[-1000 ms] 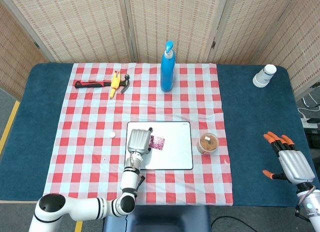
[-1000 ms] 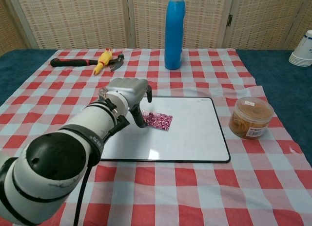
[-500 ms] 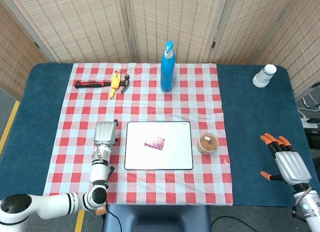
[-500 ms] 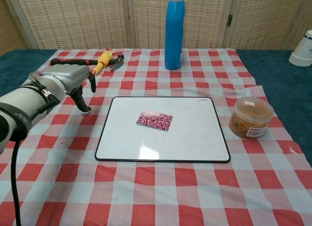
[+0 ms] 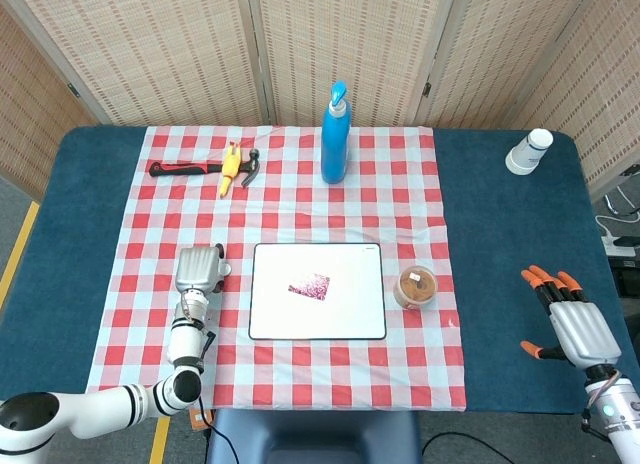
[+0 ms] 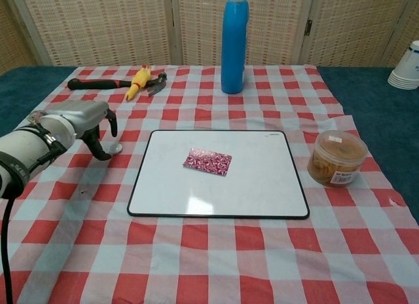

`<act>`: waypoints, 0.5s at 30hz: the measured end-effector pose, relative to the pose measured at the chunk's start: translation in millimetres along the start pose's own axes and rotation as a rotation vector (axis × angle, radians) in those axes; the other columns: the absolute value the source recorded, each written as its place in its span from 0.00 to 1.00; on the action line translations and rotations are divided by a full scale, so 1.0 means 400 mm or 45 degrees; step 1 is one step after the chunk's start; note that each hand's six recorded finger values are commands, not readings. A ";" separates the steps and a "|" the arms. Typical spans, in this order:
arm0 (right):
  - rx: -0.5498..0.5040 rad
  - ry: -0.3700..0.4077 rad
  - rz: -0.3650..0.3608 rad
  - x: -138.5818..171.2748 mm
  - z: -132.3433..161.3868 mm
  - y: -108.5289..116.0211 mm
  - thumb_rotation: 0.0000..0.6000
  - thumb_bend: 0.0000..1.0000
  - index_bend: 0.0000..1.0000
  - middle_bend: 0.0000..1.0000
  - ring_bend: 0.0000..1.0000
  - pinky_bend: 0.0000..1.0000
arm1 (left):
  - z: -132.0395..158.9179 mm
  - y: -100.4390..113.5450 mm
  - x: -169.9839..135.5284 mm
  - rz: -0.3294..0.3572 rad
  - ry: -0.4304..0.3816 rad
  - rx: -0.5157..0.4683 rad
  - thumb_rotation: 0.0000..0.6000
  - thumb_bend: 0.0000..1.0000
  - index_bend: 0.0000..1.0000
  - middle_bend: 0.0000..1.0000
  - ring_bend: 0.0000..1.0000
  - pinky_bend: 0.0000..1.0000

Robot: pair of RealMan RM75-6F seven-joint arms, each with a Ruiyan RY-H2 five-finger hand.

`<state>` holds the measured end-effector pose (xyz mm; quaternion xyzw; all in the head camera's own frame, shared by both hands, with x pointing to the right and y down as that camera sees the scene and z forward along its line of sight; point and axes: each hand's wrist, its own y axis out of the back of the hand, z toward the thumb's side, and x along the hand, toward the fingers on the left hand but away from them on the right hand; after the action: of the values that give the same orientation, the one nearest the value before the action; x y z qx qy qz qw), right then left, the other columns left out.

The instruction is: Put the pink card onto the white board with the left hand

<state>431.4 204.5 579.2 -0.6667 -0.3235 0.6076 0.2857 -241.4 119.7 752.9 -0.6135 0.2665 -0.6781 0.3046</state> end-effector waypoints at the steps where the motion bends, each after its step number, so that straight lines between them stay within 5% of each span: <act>1: 0.000 -0.001 0.001 0.000 0.000 0.000 1.00 0.07 0.00 0.00 0.00 0.00 | 0.002 -0.003 0.000 -0.003 -0.002 0.005 1.00 0.25 0.40 1.00 1.00 1.00; 15: -0.001 -0.010 0.007 -0.006 -0.003 -0.001 1.00 0.07 0.00 0.00 0.00 0.00 | 0.022 0.004 0.016 -0.001 -0.007 0.011 1.00 0.25 0.41 1.00 1.00 1.00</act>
<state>432.6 203.1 581.1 -0.6653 -0.3230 0.6109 0.2826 -232.9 114.1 756.9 -0.6141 0.2624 -0.6778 0.3076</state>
